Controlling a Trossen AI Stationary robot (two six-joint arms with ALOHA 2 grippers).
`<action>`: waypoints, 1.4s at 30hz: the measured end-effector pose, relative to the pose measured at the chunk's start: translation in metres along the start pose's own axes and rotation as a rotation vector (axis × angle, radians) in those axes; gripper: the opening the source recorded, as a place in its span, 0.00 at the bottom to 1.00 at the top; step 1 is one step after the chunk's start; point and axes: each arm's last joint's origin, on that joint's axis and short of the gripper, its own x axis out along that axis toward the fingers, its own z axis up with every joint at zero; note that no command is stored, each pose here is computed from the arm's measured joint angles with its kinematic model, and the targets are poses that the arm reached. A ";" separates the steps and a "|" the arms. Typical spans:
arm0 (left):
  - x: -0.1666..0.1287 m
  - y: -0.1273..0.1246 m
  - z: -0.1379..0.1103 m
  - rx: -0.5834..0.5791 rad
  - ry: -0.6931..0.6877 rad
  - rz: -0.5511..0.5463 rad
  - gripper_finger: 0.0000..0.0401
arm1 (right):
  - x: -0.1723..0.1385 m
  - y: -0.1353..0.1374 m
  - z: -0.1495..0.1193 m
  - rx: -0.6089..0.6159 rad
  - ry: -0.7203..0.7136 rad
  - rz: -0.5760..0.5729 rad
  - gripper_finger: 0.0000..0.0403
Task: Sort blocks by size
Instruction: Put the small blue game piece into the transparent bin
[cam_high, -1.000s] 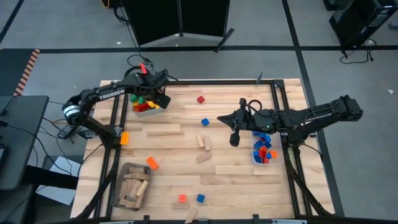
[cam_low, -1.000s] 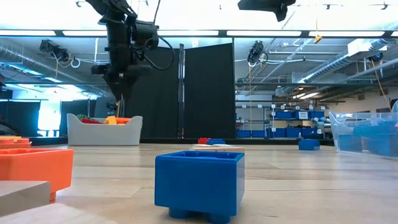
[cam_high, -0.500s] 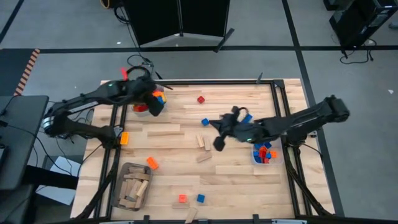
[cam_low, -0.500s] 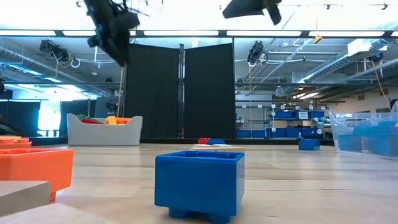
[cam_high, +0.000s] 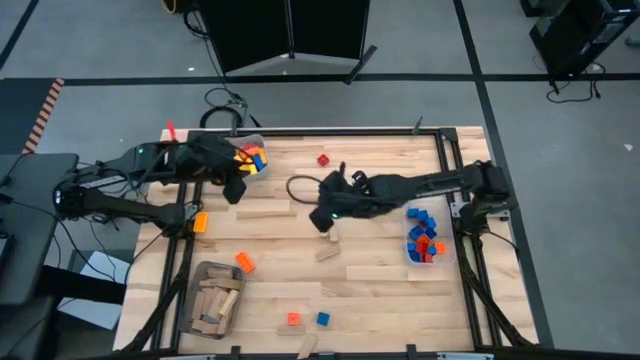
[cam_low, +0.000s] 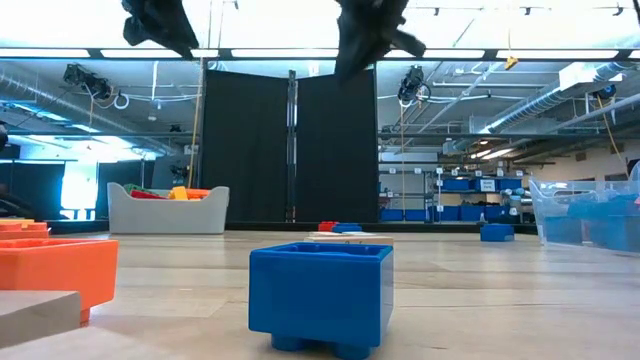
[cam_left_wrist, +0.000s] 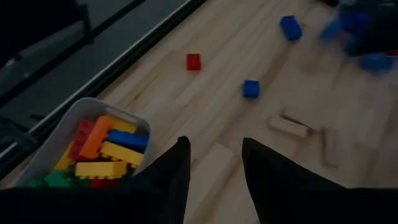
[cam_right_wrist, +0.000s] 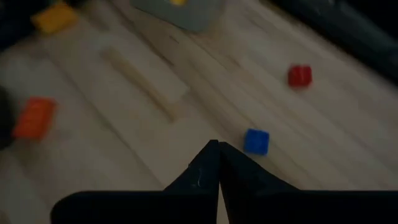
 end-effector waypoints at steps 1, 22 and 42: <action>-0.002 -0.001 -0.001 0.000 -0.004 -0.012 0.38 | 0.006 -0.001 0.002 0.032 0.023 -0.014 0.05; -0.032 -0.030 -0.045 0.147 -0.018 -0.268 0.38 | 0.120 -0.048 0.019 0.234 0.344 -0.080 0.50; -0.010 -0.017 -0.089 0.009 -0.077 -0.397 0.38 | 0.196 -0.066 -0.006 0.243 0.477 -0.198 0.66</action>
